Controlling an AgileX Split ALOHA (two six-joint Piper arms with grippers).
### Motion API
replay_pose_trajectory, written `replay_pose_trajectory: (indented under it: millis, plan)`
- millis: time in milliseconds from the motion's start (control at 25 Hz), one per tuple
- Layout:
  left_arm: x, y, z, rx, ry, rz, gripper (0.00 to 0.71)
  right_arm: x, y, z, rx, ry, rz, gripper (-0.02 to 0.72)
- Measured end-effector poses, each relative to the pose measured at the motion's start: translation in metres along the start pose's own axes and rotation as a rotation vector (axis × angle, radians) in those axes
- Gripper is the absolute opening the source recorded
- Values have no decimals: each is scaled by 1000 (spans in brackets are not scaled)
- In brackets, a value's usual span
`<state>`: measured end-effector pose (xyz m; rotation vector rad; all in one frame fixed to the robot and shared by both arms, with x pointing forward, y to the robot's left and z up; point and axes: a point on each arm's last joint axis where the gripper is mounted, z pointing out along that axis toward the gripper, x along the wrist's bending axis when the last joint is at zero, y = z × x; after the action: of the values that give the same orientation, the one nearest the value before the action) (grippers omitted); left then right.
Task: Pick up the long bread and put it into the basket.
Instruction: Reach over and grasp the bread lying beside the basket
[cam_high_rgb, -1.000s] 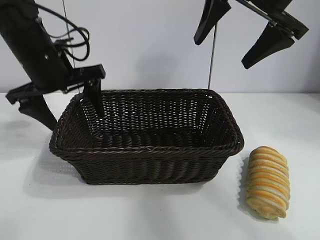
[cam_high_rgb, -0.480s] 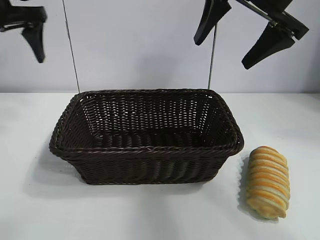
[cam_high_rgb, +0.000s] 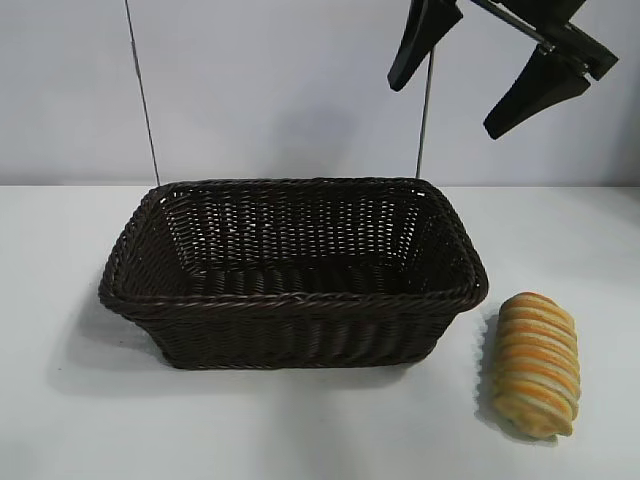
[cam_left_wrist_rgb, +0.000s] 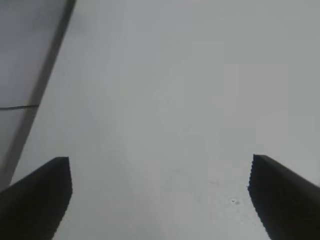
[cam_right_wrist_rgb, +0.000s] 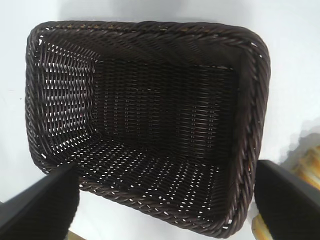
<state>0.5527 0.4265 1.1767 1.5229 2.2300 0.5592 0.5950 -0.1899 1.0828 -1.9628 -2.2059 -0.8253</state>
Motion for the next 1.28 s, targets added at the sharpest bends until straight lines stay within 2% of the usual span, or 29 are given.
replay_pose_trajectory:
  millis: [240, 360, 480, 560, 680, 800, 920, 1280]
  plan:
    - [-21, -29, -102, -230, -85, 75, 694, 0, 0, 0, 0, 0, -3, 672]
    - [-40, -56, -154, -354, -125, 158, 694, 0, 0, 0, 0, 0, -11, 672]
    - [-62, -95, -205, -477, -219, 307, 692, 0, 0, 0, 0, 0, -18, 672]
    - [-66, -120, -232, -545, -261, 375, 691, 0, 0, 0, 0, 0, -23, 672]
    - [-53, -158, -260, -638, -236, 415, 691, 0, 0, 0, -1, 0, -29, 672]
    - [-37, -197, -266, -680, -181, 422, 691, 0, 0, 0, -1, 0, -30, 672]
    - [-27, -234, -253, -685, -175, 423, 691, 0, 0, 0, -1, 0, -43, 672]
    - [-6, -329, -163, -574, -168, 431, 688, 4, 0, -12, -47, -2, -77, 672]
